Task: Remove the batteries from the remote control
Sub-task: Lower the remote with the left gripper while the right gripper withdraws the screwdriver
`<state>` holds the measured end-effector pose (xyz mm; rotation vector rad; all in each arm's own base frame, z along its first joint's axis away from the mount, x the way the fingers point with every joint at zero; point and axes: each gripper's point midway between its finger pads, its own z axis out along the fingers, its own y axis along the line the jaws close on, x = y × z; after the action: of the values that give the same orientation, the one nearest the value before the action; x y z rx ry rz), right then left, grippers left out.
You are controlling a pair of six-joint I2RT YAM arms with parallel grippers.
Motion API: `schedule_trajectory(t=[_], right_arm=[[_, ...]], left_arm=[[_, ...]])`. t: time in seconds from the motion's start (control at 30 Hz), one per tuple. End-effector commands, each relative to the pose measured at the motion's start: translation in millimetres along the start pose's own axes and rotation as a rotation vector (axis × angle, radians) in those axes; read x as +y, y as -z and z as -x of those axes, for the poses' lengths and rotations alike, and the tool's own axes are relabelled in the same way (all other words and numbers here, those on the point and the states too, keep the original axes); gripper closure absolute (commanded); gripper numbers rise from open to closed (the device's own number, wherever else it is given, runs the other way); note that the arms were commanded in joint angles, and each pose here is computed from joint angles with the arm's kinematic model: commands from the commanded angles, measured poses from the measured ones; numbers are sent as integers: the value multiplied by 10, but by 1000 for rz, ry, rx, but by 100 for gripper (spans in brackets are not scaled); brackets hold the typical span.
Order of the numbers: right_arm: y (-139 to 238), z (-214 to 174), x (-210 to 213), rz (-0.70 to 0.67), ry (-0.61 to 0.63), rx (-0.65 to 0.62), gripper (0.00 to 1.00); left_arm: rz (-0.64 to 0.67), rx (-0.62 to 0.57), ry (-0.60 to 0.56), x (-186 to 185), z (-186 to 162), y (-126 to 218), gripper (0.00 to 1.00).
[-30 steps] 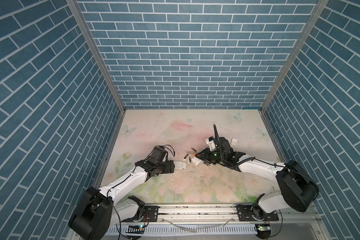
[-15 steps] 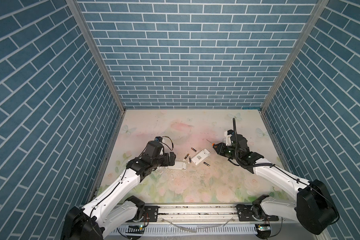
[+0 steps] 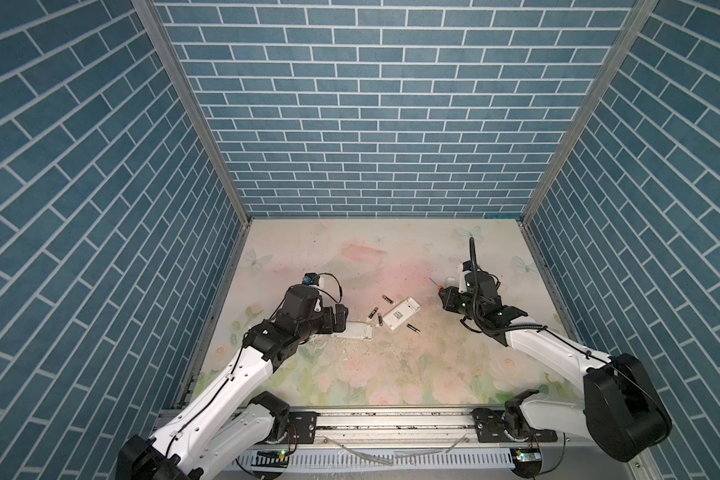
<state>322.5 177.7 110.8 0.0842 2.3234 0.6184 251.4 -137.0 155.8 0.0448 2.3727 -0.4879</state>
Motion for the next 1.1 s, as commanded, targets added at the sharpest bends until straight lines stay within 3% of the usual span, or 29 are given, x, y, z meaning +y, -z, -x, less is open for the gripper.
schedule_trajectory(t=[0.0, 0.77, 1.07], right_arm=[[-132, -21, -50, -3, 53, -7, 100], [-628, -248, -51, 45, 95, 85, 100], [-666, -391, -89, 51, 82, 130, 90]], left_arm=[[29, 4, -11, 69, -23, 9, 0], [39, -5, 6, 116, -73, 7, 0], [42, 2, 13, 139, -116, -18, 0]])
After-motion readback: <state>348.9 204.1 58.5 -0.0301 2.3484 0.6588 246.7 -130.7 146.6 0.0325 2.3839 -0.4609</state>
